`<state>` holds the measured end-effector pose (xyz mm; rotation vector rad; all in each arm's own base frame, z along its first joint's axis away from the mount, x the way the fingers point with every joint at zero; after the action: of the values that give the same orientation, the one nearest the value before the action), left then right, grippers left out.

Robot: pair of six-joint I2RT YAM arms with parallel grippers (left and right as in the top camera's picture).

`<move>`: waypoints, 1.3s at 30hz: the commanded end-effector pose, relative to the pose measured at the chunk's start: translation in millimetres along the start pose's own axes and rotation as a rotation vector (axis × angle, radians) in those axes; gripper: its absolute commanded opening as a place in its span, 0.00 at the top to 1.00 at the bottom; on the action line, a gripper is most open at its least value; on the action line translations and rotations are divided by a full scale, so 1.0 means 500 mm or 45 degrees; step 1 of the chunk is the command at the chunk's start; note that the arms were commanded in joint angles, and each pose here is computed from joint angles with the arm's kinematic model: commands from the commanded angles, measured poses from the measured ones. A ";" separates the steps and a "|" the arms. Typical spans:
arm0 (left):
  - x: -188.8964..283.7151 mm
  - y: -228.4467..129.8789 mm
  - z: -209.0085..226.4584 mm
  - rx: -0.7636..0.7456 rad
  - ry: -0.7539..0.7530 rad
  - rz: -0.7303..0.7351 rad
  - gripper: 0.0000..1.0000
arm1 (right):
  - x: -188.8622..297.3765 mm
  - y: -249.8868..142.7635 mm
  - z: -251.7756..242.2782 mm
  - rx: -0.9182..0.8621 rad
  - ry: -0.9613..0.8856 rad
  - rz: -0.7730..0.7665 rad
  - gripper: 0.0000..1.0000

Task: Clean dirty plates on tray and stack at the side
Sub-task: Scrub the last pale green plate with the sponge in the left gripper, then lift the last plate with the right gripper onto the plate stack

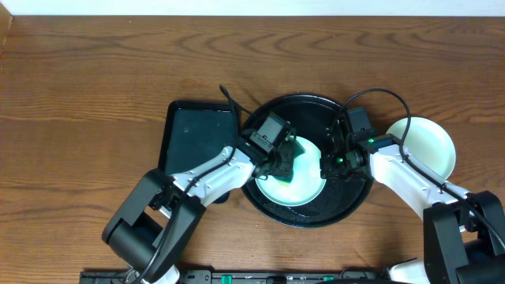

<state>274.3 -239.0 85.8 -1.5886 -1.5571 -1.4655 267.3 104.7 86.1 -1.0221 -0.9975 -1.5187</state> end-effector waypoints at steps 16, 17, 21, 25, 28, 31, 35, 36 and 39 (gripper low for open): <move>0.286 0.059 0.123 0.109 0.051 -0.313 0.92 | 0.094 0.081 0.012 0.118 -0.167 -0.440 0.99; 0.292 0.059 0.138 0.125 0.068 -0.315 0.92 | 0.105 0.084 0.014 0.139 -0.179 -0.469 0.99; 0.303 0.051 0.225 0.200 0.159 -0.287 0.93 | 0.178 0.087 0.017 0.266 -0.311 -0.665 0.99; 0.279 0.045 0.297 0.267 0.214 -0.227 0.93 | 0.240 0.078 0.032 0.414 -0.487 -0.836 0.99; 0.240 0.037 0.332 0.290 0.229 -0.147 0.92 | 0.271 0.067 0.046 0.539 -0.673 -0.927 0.99; 0.201 0.029 0.349 0.316 0.235 -0.075 0.91 | 0.288 0.055 0.063 0.633 -0.869 -0.994 0.99; 0.171 0.022 0.361 0.332 0.234 -0.027 0.76 | 0.310 0.041 0.091 0.688 -1.069 -1.100 0.99; 0.171 0.022 0.361 0.332 0.234 -0.025 0.65 | 0.316 0.038 0.099 0.693 -1.100 -1.129 0.99; 0.180 0.026 0.358 0.326 0.235 -0.045 0.37 | 0.333 0.030 0.129 0.710 -1.160 -1.227 0.99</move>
<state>323.9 -48.9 102.2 -1.2710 -1.5747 -1.2907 272.5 117.2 239.4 -0.7310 -2.4636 -1.3362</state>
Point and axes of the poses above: each gripper's point midway between its finger pads, its own x axis back along the fingers, its own z axis along the line the jaws close on, y = z × x, the point moved 8 cm from there along x, back along the fingers, and after that the axes turned 8 degrees about -x, right-handed, at the moved point
